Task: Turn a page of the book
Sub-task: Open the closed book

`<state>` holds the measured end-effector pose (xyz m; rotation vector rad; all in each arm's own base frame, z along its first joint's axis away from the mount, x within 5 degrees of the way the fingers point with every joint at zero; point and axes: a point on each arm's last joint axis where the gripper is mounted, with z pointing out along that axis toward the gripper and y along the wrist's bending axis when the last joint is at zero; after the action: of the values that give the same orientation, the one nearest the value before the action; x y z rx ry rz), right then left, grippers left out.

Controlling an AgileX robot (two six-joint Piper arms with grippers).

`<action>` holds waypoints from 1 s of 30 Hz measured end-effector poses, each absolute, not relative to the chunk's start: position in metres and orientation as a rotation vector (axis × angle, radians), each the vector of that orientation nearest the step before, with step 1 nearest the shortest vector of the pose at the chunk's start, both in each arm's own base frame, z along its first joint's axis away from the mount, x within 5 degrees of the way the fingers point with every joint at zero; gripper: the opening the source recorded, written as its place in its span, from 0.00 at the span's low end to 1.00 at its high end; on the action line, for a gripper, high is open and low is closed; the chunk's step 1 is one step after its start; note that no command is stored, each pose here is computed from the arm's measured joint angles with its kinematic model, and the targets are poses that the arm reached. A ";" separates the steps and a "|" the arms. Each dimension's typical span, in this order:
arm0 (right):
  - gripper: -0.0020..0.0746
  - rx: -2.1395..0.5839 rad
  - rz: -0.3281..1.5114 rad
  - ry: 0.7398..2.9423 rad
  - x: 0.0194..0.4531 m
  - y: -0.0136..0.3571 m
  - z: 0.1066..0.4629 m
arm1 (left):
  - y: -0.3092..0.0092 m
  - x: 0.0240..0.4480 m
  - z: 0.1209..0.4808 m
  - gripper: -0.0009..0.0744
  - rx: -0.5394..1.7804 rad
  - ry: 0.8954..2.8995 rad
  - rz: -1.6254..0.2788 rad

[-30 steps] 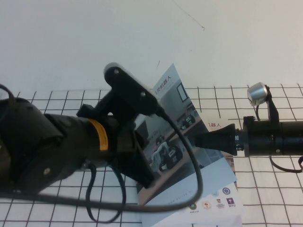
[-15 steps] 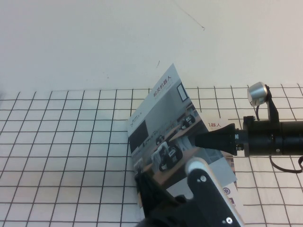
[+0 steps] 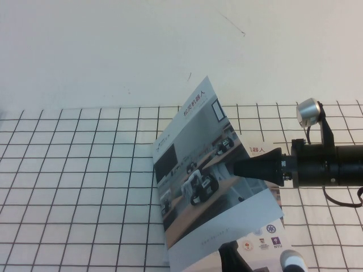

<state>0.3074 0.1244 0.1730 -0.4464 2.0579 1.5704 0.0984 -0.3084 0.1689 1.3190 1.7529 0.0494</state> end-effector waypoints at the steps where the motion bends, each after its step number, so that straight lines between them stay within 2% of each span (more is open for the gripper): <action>1: 0.03 -0.446 1.570 2.058 0.307 0.124 0.173 | -0.310 0.099 0.164 0.01 1.315 1.747 0.053; 11: 0.03 -0.446 1.570 2.058 0.307 0.124 0.173 | -0.317 0.117 0.125 0.01 1.176 1.701 0.321; 24: 0.03 -0.426 1.572 2.046 0.309 0.124 0.174 | -0.292 0.160 0.122 0.01 0.945 1.829 0.469; 28: 0.12 -0.427 1.572 2.047 0.309 0.124 0.174 | -0.290 0.163 0.124 0.01 0.918 1.824 0.491; 30: 0.22 -0.429 1.572 2.047 0.309 0.124 0.174 | -0.290 0.163 0.124 0.01 0.915 1.822 0.495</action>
<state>0.3090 0.1244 0.1742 -0.4291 2.0473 1.5718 0.1629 -0.2897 0.1243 0.9150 1.8220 0.4948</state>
